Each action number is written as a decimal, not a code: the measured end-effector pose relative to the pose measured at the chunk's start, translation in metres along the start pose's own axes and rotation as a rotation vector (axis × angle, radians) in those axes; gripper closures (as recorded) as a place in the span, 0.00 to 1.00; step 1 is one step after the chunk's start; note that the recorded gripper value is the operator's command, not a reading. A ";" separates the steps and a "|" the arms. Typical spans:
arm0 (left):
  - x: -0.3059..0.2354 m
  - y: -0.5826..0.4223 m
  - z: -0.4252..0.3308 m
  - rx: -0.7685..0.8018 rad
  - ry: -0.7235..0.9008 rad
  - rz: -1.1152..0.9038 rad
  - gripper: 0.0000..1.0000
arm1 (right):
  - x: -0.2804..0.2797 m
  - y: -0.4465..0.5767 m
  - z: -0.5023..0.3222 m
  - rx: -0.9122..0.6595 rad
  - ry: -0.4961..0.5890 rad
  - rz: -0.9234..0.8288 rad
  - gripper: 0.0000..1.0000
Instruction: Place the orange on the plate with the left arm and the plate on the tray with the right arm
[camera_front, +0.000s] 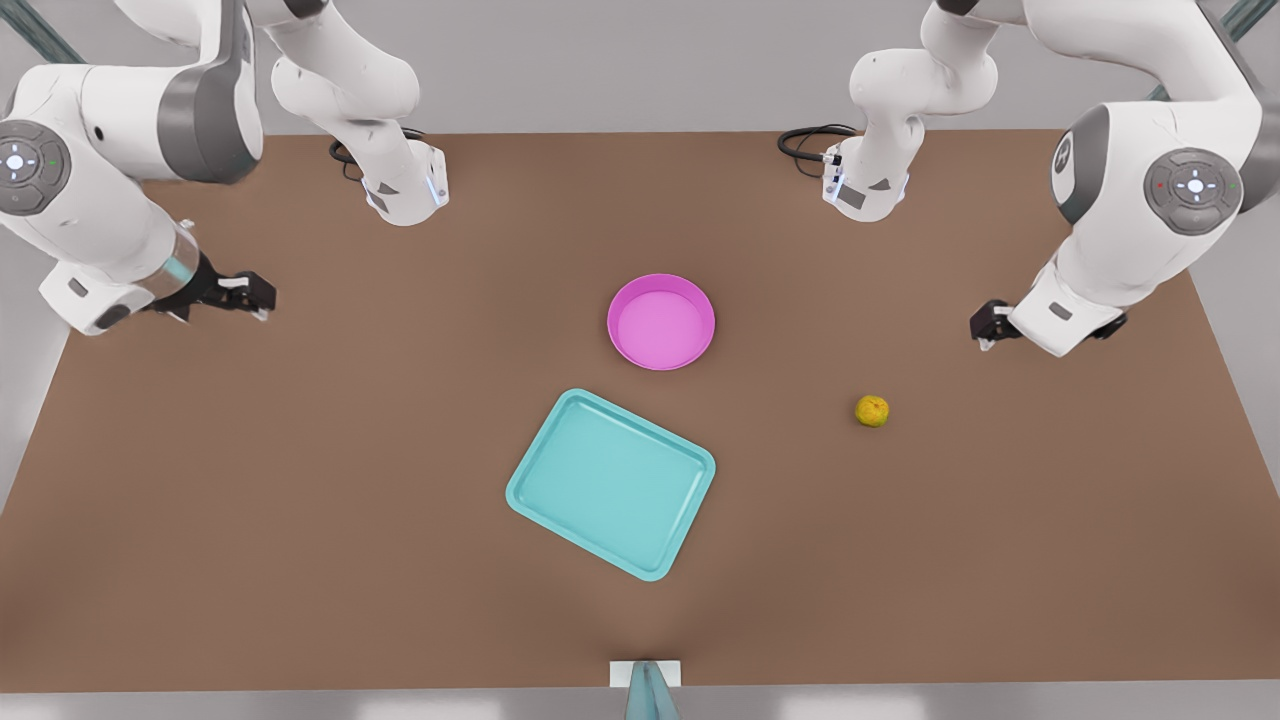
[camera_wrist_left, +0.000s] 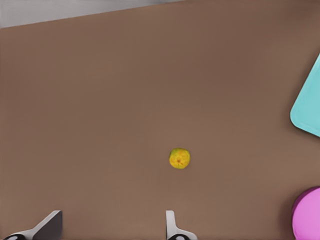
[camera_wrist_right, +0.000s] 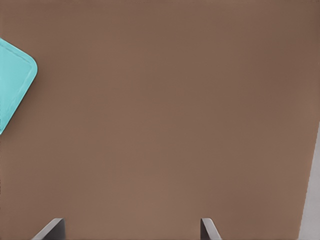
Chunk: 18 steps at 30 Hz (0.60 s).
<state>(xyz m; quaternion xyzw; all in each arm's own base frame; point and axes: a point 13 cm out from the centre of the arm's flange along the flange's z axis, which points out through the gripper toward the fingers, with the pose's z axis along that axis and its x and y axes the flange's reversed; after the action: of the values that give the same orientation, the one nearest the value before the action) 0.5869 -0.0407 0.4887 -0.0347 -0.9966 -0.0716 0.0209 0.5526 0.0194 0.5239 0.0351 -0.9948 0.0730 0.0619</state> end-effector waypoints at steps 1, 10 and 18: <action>-0.001 0.000 0.001 0.000 0.000 0.000 0.00 | -0.001 0.001 0.000 -0.002 -0.007 -0.002 0.00; 0.037 -0.057 0.309 0.002 0.407 0.109 0.00 | -0.014 0.008 0.020 -0.013 0.008 -0.023 0.00; 0.026 -0.078 0.384 0.028 0.314 0.109 0.00 | -0.022 0.020 0.044 -0.016 0.059 -0.050 0.00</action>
<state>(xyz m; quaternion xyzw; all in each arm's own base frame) 0.5417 -0.0603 0.0996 -0.0768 -0.9787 -0.0608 0.1806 0.5677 0.0335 0.4750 0.0572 -0.9919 0.0643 0.0935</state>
